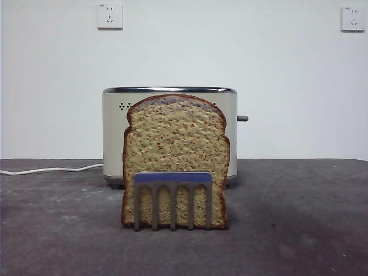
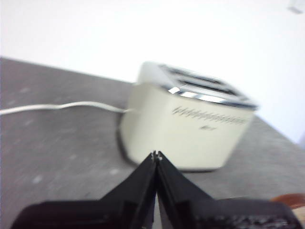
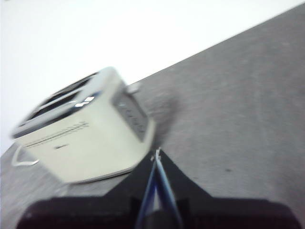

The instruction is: Pick up a slice of bread from the rack,put the bread on the toaster,press the button

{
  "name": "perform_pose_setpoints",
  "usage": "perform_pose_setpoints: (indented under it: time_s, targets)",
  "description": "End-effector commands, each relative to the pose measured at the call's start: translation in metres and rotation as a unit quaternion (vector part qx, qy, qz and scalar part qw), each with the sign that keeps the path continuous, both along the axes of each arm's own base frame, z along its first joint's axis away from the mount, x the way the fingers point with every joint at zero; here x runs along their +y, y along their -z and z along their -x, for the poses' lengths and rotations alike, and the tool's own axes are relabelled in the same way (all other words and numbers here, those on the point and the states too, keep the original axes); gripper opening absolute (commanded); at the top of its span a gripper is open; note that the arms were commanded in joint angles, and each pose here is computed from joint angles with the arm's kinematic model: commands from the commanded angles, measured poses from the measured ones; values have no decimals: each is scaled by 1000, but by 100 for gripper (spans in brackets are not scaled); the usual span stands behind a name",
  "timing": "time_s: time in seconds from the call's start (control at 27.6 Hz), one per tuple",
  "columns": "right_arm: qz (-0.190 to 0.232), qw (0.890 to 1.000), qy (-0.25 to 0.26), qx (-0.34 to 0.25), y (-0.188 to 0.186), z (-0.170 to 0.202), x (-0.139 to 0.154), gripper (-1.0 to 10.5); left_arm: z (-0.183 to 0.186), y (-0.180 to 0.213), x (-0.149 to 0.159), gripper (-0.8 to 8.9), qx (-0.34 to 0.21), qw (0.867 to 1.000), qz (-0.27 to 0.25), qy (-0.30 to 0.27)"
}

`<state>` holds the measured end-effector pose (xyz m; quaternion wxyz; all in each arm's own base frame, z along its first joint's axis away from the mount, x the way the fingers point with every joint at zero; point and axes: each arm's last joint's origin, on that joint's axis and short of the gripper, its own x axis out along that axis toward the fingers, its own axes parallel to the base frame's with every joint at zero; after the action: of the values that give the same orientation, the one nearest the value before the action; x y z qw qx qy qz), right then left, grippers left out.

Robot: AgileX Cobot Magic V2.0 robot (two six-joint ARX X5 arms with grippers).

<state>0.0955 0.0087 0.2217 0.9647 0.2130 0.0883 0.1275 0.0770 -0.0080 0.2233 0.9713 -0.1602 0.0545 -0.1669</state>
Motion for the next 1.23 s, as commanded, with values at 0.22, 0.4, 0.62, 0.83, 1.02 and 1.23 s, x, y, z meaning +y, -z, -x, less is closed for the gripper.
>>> perform_pose_setpoints:
  time_s: [0.22, 0.4, 0.62, 0.83, 1.02, 1.23]
  targets:
    - [58, 995, -84, -13, -67, -8, 4, -12, 13, -63, -3, -9, -42, 996, -57, 48]
    - [114, 986, -124, 9, -110, -14, 6, -12, 10, -91, -6, -8, -33, 988, -100, 114]
    - [174, 969, -169, 54, -148, -18, 9, -12, -1, -117, -9, -9, -4, 971, -132, 197]
    - [208, 946, -219, 116, -161, -20, 13, -11, -10, -131, -10, -8, 43, 955, -146, 253]
    - [212, 941, -230, 127, -160, -21, 15, -12, -13, -131, -13, -8, 60, 946, -161, 275]
    - [212, 941, -230, 127, -160, -21, 15, -12, -14, -135, -16, 596, 39, 943, -171, 282]
